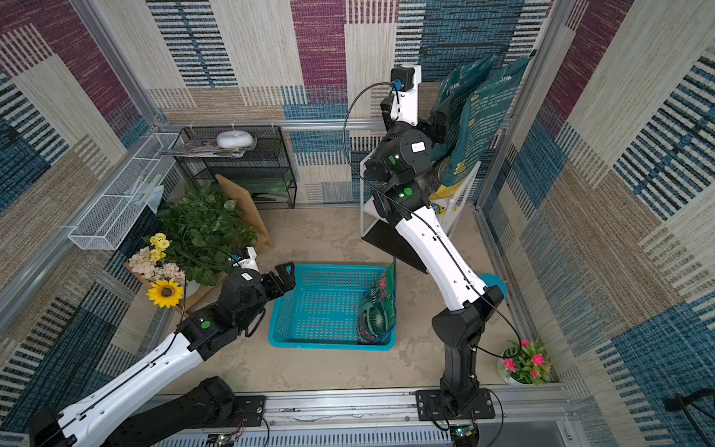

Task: Take down the fertilizer bag from the shelf
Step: Pick up the fertilizer bag from the shelf.

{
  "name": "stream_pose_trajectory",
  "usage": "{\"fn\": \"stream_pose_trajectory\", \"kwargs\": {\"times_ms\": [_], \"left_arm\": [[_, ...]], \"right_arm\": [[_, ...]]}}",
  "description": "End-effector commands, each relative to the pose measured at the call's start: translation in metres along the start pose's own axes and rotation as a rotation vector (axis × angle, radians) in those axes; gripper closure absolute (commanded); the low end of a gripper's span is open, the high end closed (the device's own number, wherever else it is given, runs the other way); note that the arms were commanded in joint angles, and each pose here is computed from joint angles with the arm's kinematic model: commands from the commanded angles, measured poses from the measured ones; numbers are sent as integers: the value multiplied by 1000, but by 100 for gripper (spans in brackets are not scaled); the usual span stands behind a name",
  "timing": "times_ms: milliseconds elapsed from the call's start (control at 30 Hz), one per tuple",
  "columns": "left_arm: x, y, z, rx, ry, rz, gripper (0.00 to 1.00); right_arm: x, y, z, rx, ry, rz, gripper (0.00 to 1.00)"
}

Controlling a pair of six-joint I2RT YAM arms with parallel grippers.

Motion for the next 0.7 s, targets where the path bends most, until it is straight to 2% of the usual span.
{"fn": "stream_pose_trajectory", "kwargs": {"times_ms": [0,167,233,300,400,467,667], "left_arm": [[-2,2,-1,17,3,-8,1],[-5,10,-8,125,-36,-14,1],[-5,16,-7,143,-35,-18,1],[-3,23,-2,142,-33,-26,1],[-1,35,9,111,-21,-67,1],[-1,44,16,96,-10,-104,1],[-3,58,24,94,-16,-171,1]], "right_arm": [[9,-6,-1,-8,-32,37,11],[24,-19,-1,17,-21,68,12],[31,-24,0,14,0,85,16],[37,-28,1,4,11,97,36],[42,-28,3,-17,8,113,78],[43,-28,4,-35,-3,119,100],[30,-17,7,-185,-89,157,100]]}}
Point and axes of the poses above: each gripper's point midway between its finger pads, its own y axis back along the fingers, its own z axis along the line the jaws close on, x = y × z, the point moved 9 cm from there along y, back along the fingers, and after that the axes turned 15 degrees about -y, right-handed, at the moved point
